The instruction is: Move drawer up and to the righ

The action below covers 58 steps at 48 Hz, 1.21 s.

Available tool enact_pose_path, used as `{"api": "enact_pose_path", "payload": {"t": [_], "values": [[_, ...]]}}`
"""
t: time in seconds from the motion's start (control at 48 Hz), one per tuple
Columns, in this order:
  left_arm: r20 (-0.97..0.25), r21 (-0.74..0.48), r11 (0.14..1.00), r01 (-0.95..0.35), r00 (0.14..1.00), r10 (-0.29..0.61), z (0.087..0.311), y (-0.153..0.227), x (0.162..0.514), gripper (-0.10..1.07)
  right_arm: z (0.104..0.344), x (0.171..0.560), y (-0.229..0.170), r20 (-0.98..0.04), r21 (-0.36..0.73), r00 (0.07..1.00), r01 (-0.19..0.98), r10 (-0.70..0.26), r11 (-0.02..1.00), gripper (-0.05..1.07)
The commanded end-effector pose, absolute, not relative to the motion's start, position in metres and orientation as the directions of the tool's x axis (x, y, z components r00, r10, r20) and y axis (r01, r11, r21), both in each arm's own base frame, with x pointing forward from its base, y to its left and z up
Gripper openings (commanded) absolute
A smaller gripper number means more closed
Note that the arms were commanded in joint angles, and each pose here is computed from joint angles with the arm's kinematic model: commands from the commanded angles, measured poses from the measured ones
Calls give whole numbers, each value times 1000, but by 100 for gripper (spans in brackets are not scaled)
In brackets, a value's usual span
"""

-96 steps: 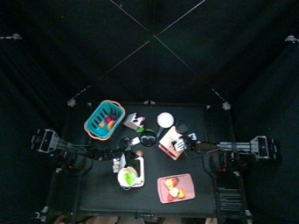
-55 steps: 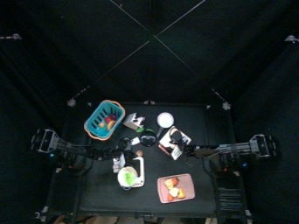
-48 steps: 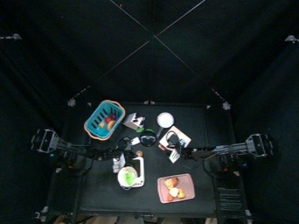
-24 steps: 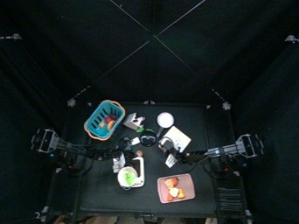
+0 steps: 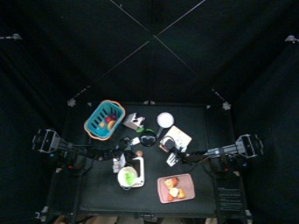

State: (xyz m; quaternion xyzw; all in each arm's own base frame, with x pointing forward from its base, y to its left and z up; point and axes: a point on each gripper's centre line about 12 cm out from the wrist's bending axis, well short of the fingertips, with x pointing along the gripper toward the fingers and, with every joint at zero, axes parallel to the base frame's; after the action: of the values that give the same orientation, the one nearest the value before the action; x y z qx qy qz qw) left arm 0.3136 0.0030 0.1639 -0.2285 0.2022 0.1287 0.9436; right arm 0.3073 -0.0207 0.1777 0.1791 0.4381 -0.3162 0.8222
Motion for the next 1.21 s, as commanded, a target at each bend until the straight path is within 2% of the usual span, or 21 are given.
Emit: {"api": "enact_pose_path", "payload": {"t": [0.0,0.729,1.188], "values": [[-425,-382,860,-339,891,162,168,6,317,38,184,306,-25,-828,21,417,692,-375,721,57],[-429,-381,860,-341,889,162,166,6,316,38,180,278,-40,-857,-14,320,769,-403,639,57],[-429,-382,858,-344,888,165,166,7,316,38,185,267,-46,-853,13,332,785,-403,620,57]]}}
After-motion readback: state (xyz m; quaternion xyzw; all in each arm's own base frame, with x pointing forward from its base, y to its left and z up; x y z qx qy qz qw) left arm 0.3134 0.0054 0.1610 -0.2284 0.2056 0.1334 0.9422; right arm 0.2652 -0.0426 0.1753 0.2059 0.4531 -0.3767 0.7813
